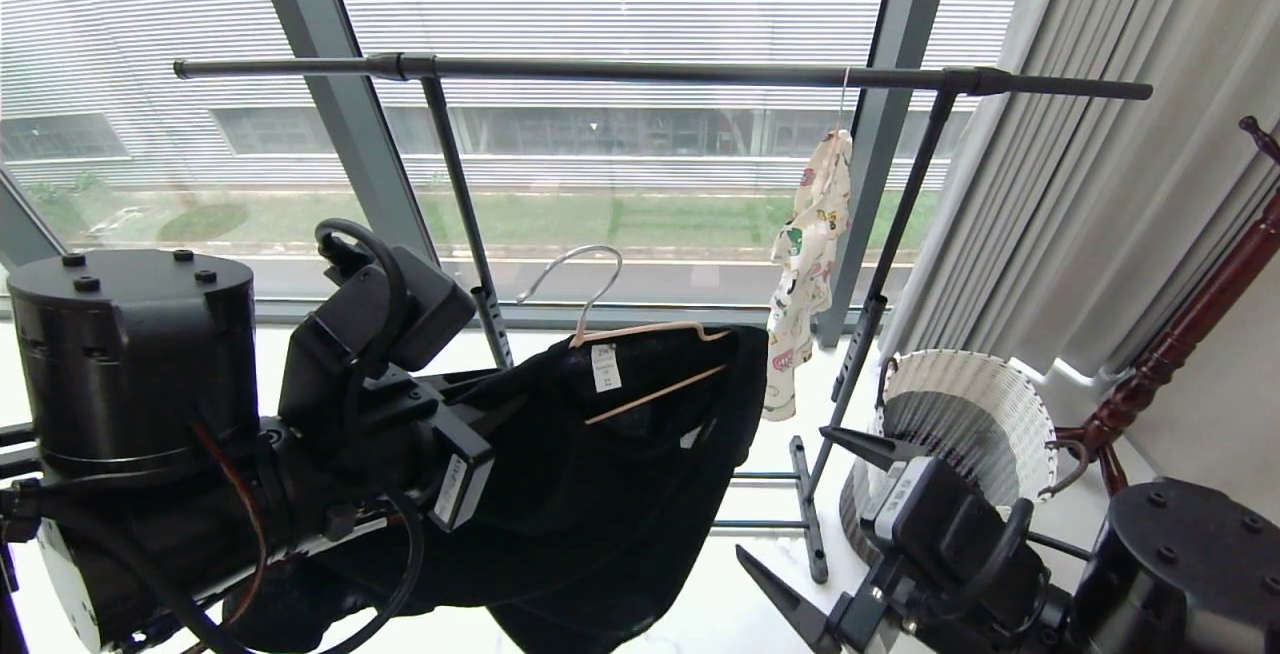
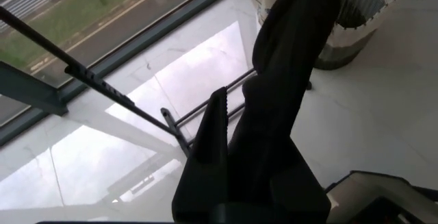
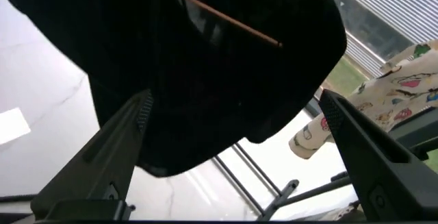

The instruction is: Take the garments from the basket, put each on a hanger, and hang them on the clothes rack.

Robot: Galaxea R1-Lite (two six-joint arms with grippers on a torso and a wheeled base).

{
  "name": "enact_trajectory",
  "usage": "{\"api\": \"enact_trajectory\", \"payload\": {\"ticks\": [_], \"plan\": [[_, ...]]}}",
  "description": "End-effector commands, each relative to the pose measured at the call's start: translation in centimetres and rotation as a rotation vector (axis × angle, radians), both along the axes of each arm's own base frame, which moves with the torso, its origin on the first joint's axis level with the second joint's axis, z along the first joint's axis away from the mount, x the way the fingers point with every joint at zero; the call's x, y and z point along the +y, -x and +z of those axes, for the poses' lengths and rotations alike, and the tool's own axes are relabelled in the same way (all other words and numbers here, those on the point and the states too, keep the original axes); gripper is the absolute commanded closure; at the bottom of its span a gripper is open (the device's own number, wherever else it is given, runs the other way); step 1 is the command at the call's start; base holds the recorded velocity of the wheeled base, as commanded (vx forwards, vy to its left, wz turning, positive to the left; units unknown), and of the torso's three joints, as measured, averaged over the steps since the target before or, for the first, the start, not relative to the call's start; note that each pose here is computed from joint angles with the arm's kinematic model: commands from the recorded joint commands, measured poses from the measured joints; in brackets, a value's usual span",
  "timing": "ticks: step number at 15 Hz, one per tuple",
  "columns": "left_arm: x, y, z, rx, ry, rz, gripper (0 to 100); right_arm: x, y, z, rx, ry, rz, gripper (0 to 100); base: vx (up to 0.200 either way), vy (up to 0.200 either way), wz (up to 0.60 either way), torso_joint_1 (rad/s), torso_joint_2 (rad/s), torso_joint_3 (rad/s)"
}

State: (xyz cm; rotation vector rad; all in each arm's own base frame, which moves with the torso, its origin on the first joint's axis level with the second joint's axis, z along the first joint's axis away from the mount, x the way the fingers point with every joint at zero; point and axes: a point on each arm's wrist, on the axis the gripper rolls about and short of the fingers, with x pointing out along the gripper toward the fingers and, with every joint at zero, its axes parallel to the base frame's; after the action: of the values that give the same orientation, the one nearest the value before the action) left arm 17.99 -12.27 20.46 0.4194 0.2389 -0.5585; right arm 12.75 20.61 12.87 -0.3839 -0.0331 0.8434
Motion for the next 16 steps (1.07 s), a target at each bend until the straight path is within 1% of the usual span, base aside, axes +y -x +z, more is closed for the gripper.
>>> {"api": "enact_trajectory", "payload": {"ticks": [1, 3, 5, 6, 7, 8, 10, 11, 13, 16], "plan": [[0.1, 0.1, 0.2, -0.006, 0.004, -0.003, 100, -1.5, 0.4, -0.5, 0.012, 0.025, -0.02, 0, 0.0, 0.0, 0.0, 0.0, 0.0, 0.0], [-0.2, 0.6, 0.3, -0.014, 0.009, -0.034, 100, -2.5, -0.5, 0.1, -0.002, 0.009, -0.076, 0, 0.0, 0.0, 0.0, 0.0, 0.0, 0.0], [-1.0, 1.3, 0.3, -0.013, 0.01, -0.083, 100, -3.4, -0.7, 1.3, 0.0, 0.017, -0.097, 0, 0.0, 0.0, 0.0, 0.0, 0.0, 0.0], [-1.6, 1.6, 0.2, -0.008, 0.006, -0.117, 100, -4.3, -0.8, 3.0, 0.022, 0.031, -0.061, 0, 0.0, 0.0, 0.0, 0.0, 0.0, 0.0], [-2.1, 2.1, -0.2, 0.001, -0.001, -0.149, 100, -5.4, -1.0, 5.2, 0.039, 0.039, -0.005, 0, 0.0, 0.0, 0.0, 0.0, 0.0, 0.0], [-2.5, 2.6, -0.6, 0.001, -0.001, -0.175, 100, -6.3, -1.2, 7.1, 0.036, 0.05, 0.019, 0, 0.0, 0.0, 0.0, 0.0, 0.0, 0.0], [-3.1, 3.2, -1.6, -0.006, -0.001, -0.22, 100, -7.7, -1.4, 10.0, 0.02, 0.091, 0.057, 0, 0.0, 0.0, 0.0, 0.0, 0.0, 0.0], [-3.5, 3.6, -1.9, -0.005, 0.001, -0.247, 100, -7.9, -1.2, 10.8, 0.027, 0.117, 0.088, 0, 0.0, 0.0, 0.0, 0.0, 0.0, 0.0], [-4.6, 4.2, -2.0, -0.009, 0.002, -0.298, 100, -7.9, -1.0, 11.5, 0.041, 0.178, 0.166, 0, 0.0, 0.0, 0.0, 0.0, 0.0, 0.0], [-6.4, 5.1, -2.1, -0.003, -0.005, -0.381, 100, -7.1, -0.8, 11.1, 0.063, 0.271, 0.294, 0, 0.0, 0.0, 0.0, 0.0, 0.0, 0.0]]}}
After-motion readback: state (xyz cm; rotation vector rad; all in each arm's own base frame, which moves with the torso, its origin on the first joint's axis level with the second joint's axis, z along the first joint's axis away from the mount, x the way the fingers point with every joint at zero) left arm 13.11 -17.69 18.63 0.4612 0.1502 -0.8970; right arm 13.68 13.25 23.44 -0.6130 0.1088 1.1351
